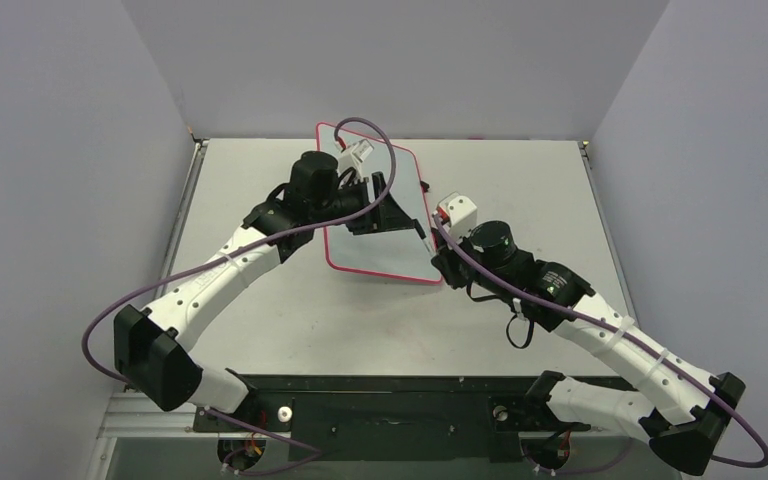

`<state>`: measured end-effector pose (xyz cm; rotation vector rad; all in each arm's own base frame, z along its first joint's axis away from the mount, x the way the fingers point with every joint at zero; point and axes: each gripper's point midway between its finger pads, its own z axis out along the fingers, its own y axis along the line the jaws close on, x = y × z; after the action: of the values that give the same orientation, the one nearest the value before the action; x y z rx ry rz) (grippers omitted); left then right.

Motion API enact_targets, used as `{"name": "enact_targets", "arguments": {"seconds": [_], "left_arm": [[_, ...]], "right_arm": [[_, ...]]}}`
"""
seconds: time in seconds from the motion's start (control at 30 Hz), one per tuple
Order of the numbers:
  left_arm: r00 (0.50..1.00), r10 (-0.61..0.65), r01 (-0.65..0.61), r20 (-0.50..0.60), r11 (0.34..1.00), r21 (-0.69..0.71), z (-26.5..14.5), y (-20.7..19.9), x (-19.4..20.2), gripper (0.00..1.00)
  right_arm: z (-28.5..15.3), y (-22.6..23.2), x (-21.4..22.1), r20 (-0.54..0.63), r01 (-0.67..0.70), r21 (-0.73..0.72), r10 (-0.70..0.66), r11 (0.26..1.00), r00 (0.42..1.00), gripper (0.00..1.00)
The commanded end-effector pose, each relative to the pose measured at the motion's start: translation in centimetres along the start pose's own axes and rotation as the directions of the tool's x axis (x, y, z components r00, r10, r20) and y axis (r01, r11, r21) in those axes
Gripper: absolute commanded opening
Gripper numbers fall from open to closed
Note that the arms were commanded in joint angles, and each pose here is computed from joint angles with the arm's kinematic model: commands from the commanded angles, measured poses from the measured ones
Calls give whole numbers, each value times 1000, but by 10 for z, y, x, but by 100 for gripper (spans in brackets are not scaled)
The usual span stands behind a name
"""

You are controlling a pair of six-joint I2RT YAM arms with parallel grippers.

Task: Write a sentence on the whiteboard
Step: Open the whiteboard marker at the center of the board.

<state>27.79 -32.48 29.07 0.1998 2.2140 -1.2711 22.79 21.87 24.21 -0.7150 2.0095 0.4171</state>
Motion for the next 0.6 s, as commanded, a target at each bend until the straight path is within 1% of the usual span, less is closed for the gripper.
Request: {"name": "enact_targets", "arguments": {"seconds": [0.0, 0.33, 0.57], "left_arm": [[998, 28, -33, 58, 996, 83, 5, -31, -21, 55], [999, 24, -26, 28, 995, 95, 18, -36, -12, 47], [1000, 20, -21, 19, 995, 102, 21, -38, -9, 37]], "right_arm": [[-12, 1, -36, 117, 23, 3, -23, 1000, 993, 0], [-13, 7, -37, 124, 59, -7, -57, 998, 991, 0], [-11, 9, -36, 123, 75, -4, -74, 997, 990, 0]]}}
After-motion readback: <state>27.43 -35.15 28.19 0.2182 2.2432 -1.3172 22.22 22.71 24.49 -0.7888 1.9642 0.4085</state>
